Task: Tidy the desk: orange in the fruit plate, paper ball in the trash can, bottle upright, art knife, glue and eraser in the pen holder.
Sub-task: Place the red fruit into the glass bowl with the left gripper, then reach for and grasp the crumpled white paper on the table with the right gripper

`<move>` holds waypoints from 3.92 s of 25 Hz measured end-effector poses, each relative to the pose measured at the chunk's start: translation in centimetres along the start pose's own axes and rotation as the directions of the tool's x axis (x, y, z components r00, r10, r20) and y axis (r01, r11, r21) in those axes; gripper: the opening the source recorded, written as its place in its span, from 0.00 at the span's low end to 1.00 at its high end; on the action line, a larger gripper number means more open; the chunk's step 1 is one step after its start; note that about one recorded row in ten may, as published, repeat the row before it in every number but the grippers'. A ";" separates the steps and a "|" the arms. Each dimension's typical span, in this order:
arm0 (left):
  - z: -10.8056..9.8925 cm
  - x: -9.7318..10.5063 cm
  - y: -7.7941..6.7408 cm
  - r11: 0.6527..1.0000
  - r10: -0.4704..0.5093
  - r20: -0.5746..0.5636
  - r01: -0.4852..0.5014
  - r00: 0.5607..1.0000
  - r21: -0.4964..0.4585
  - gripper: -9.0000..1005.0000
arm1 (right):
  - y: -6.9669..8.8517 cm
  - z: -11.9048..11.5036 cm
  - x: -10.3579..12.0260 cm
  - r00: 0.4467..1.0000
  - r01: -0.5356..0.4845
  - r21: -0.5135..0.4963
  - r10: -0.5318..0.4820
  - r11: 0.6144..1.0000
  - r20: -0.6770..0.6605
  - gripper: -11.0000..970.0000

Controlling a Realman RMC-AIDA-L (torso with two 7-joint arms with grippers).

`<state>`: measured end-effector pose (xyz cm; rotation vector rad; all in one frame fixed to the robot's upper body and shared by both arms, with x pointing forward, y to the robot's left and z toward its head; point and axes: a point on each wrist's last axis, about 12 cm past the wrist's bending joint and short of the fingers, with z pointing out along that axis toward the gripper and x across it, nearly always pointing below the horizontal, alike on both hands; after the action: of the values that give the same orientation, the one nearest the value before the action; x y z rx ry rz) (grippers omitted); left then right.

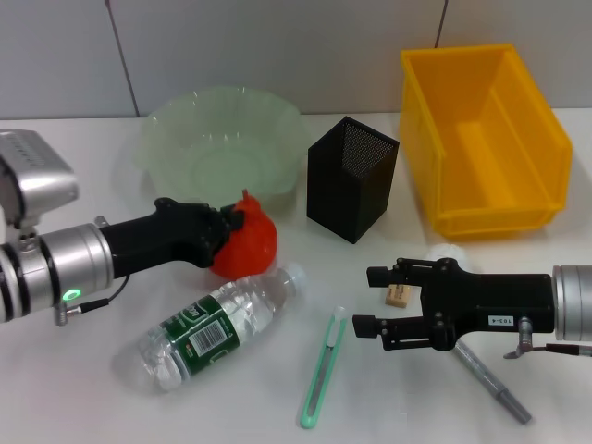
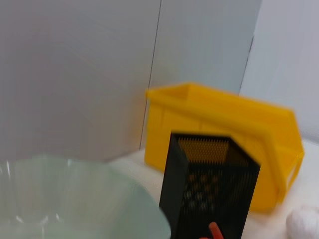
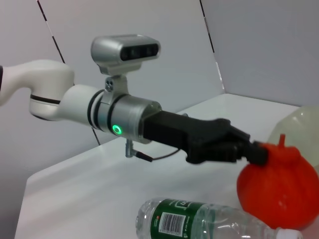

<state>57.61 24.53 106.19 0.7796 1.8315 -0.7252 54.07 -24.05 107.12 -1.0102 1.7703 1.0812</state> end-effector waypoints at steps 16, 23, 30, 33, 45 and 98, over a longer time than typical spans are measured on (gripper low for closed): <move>-1.6 -3.1 0.7 0.996 0.019 0.338 0.011 0.941 -0.086 0.05 | 0.1 0.0 0.0 1.000 -0.002 -0.006 0.002 1.000 0.003 0.85; 1.2 -3.9 2.3 0.976 0.047 0.286 0.018 0.957 -0.219 0.05 | 0.2 0.1 0.1 1.000 0.002 -0.010 -0.002 1.000 0.004 0.85; 3.6 -4.0 3.4 0.941 0.068 0.166 -0.009 0.984 -0.337 0.05 | 0.2 0.2 0.1 1.000 0.006 -0.013 -0.006 1.000 0.003 0.85; 3.8 -4.0 3.4 0.939 0.072 0.155 -0.015 0.985 -0.343 0.05 | 0.2 0.2 0.0 1.000 0.008 -0.014 -0.008 1.000 0.002 0.85; 4.1 -4.7 3.2 0.949 0.043 0.190 0.020 0.981 -0.316 0.30 | 0.2 0.4 0.1 1.000 0.011 -0.013 -0.011 1.000 0.004 0.85; -5.5 -0.2 -2.6 0.935 0.029 0.071 -0.052 0.997 0.350 0.81 | -2.3 2.4 -15.0 0.754 -0.159 0.215 0.259 0.964 -0.604 0.85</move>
<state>52.65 27.15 108.62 1.0081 1.6420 -1.0572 62.01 -19.38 119.46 -1.1847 2.5218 0.7544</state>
